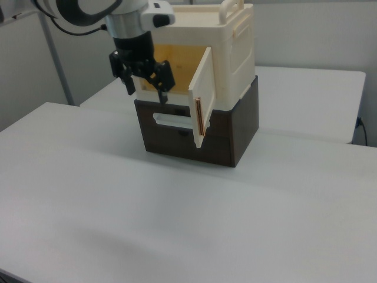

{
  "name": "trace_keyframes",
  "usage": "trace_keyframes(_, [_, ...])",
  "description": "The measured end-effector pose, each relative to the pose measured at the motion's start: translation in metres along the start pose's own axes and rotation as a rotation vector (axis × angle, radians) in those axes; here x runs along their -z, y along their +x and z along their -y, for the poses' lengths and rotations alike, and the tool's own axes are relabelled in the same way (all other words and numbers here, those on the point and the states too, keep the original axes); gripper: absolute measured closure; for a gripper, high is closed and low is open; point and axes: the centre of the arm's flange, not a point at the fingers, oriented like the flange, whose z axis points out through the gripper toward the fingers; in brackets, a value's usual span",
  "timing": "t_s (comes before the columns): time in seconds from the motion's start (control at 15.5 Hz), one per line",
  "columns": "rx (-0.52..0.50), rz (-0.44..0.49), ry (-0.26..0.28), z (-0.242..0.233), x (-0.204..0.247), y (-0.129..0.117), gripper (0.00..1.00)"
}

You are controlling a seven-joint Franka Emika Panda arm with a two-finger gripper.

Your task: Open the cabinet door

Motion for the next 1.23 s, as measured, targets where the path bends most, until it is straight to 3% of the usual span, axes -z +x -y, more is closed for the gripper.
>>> trace_keyframes(0.32, [0.020, 0.034, 0.013, 0.052, -0.019, 0.011, 0.00])
trace_keyframes(0.58, [0.036, 0.087, -0.043, 0.085, -0.048, 0.022, 0.00])
trace_keyframes(1.23, [0.036, 0.090, -0.083, 0.079, -0.063, 0.032, 0.00])
